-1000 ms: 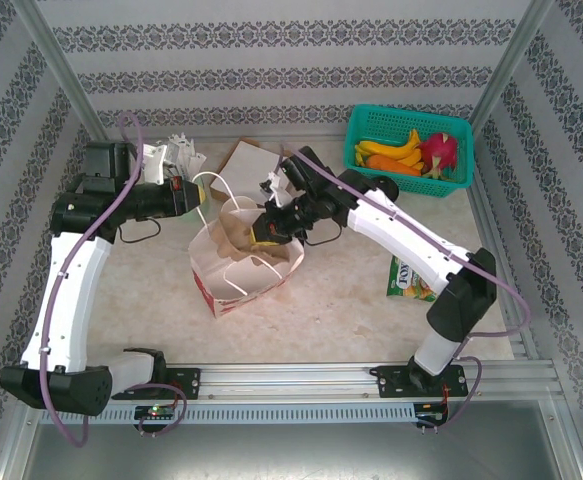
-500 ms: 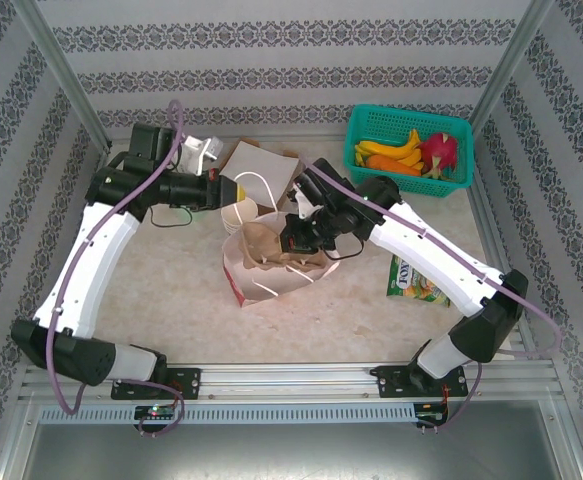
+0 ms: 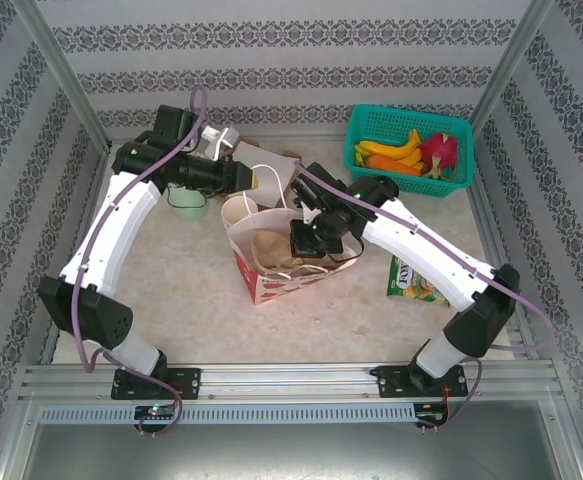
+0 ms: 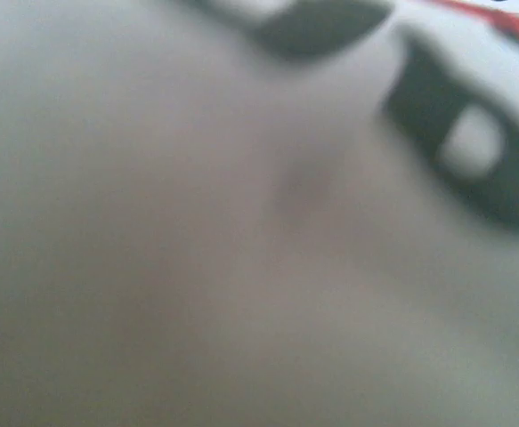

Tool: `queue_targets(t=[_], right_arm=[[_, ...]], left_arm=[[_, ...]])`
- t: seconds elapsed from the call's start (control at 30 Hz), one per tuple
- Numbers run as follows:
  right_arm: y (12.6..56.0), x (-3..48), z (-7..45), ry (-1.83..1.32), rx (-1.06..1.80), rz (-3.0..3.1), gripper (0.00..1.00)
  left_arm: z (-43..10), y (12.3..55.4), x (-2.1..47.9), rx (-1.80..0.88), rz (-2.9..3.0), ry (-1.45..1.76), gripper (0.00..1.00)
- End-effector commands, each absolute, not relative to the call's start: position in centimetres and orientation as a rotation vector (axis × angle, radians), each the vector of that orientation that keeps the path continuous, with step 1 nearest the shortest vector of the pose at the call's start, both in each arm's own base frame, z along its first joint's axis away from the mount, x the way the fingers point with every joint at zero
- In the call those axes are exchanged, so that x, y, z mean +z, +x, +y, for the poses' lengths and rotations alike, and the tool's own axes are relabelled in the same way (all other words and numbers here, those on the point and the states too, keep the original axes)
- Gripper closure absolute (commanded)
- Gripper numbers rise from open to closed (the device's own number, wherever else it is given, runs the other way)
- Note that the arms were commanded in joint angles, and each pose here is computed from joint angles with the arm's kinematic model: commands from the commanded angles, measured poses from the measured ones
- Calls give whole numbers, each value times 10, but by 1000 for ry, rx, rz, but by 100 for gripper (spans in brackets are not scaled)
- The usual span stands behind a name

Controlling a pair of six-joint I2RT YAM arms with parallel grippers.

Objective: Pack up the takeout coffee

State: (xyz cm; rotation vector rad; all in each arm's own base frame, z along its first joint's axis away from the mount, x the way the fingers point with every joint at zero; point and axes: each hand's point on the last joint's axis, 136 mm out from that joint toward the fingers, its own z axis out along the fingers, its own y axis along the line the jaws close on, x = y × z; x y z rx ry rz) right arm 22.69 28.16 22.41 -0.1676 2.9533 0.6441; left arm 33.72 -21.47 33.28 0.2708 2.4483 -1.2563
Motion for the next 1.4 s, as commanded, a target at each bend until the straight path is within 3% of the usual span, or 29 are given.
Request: queue_targets(t=[0.0, 0.13, 0.2, 0.3, 0.6, 0.77, 1.03, 1.13, 1.2, 1.33, 1.37], right_arm=[[238, 215, 278, -98, 596, 2975, 100], [242, 219, 279, -24, 665, 2958, 100], [245, 223, 277, 14, 694, 2940, 100], [248, 229, 276, 45, 721, 2918, 100], [243, 230, 257, 113, 593, 2919, 100], [232, 228, 250, 118, 586, 2929, 100], [218, 233, 245, 15, 627, 2935, 100], [218, 235, 243, -51, 621, 2923, 100], [220, 237, 243, -101, 611, 2905, 100], [227, 241, 237, -175, 552, 2856, 100], [229, 242, 236, -190, 535, 2840, 100]], left_arm=[[-216, 317, 359, -1249, 2377, 417, 64], [-207, 289, 371, -1155, 2255, 546, 33], [-203, 272, 374, -1087, 2180, 593, 23], [-208, 247, 371, -959, 2098, 708, 17], [-227, 219, 316, -715, 2210, 1039, 22], [-214, 254, 315, -522, 2225, 878, 22], [-235, 301, 332, -514, 2207, 751, 21], [-256, 313, 326, -582, 2221, 799, 25], [-270, 319, 327, -648, 2215, 811, 34], [-278, 330, 327, -681, 2237, 747, 68], [-277, 333, 324, -673, 2264, 722, 82]])
